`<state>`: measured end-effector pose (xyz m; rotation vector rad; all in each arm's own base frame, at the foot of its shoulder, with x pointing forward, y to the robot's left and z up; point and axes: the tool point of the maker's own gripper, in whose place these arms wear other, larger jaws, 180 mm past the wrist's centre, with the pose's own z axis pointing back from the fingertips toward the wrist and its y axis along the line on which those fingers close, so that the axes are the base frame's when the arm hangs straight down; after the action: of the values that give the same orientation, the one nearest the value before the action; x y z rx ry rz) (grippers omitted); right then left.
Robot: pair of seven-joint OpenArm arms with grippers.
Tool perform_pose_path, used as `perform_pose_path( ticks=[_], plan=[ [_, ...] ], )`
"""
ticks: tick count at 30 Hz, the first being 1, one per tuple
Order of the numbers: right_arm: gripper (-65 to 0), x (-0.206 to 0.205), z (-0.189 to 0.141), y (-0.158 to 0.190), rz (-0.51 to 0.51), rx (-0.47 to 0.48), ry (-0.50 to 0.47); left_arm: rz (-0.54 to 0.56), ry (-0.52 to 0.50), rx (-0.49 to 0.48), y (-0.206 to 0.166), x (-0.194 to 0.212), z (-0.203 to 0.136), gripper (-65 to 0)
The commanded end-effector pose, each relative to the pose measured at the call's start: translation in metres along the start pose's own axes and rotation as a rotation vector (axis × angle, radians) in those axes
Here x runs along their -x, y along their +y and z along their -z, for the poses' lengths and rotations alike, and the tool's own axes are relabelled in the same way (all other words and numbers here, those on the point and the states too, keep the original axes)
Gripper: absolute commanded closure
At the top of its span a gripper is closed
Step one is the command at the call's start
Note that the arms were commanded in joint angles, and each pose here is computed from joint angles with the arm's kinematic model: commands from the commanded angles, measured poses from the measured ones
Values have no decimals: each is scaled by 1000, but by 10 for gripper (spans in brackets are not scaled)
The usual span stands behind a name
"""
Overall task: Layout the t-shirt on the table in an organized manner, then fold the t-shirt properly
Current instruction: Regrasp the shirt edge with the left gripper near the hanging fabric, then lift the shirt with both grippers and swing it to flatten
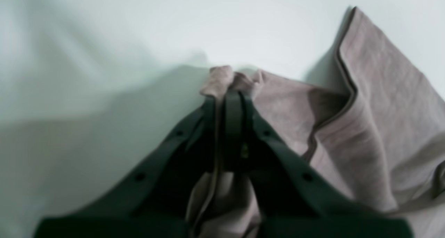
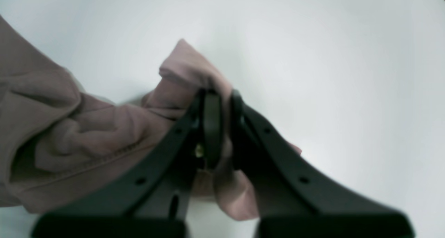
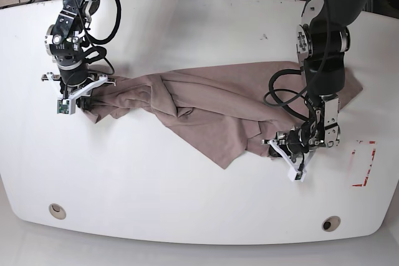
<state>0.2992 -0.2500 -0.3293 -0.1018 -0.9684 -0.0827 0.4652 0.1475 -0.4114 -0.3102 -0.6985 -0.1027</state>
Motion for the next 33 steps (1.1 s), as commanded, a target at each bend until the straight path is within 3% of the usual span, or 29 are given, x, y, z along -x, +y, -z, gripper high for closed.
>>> perform_pose_path(
  ticks=[1, 9, 18, 33],
  plan=[
    [-2, -23, -2, -2, -5, 4, -74, 22, -91, -33, 11, -37, -17, 0],
    [-2, -41, 1, -6, -8, 14, -113, 45, -164, -96, 27, -67, -56, 0],
    [-2, -63, 4, -6, -1, 13, -164, 225, -202, -142, 33, -97, -106, 0],
    [-2, -147, 2, -8, -7, 16, -350, 322, -387, -371, 62, -172, -233, 0]
  ],
)
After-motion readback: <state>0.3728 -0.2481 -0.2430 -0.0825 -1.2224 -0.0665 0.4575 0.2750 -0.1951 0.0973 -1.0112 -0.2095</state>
